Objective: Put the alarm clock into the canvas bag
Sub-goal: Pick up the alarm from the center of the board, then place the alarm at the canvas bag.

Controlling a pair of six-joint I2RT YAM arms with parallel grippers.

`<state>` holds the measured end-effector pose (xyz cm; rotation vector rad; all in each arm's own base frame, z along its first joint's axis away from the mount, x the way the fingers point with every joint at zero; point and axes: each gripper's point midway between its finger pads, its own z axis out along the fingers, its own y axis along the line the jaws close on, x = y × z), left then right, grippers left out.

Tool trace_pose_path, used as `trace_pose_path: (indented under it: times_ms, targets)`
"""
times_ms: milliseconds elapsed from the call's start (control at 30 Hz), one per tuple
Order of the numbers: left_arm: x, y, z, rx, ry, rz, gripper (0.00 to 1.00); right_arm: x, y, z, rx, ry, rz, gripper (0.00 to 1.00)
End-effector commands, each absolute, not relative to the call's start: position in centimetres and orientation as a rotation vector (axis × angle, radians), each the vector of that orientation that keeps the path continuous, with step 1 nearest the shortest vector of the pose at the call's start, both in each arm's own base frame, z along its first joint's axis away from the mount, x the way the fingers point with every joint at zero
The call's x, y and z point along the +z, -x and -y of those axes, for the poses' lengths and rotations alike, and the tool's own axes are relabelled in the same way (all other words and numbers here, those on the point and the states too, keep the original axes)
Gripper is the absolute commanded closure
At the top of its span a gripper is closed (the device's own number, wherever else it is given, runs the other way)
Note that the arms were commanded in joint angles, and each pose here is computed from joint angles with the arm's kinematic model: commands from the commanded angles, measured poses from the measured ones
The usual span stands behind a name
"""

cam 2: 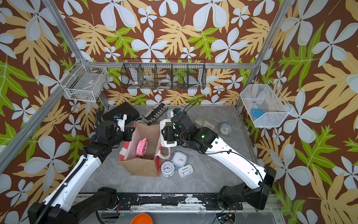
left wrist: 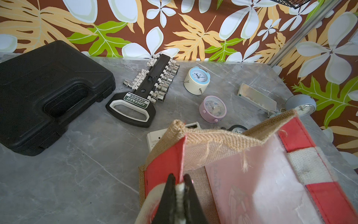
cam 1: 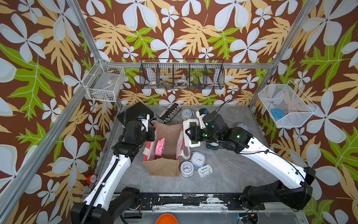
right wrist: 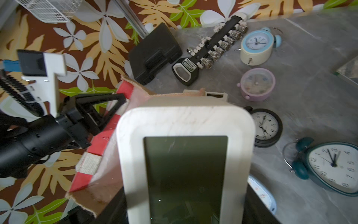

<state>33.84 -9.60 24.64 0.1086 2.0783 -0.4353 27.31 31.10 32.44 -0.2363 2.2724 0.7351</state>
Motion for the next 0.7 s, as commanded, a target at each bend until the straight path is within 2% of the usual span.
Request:
trace_pose_path:
  times_ms: [0,300,667]
  targets:
    - [25.7,-34.1,9.9,-0.450,-0.127,-2.035,1.00,34.7,-27.5,-33.9,0.819,0.227,-2.192,0.38]
    - [25.9,-34.0,10.0,-0.457,-0.128,-2.029,1.00,32.6,-27.2,-41.4,0.856,0.269,-2.223,0.39]
    - [26.5,-33.8,9.8,-0.445,-0.130,-2.011,1.00,23.3,-29.0,-44.2,0.668,0.108,-2.378,0.39]
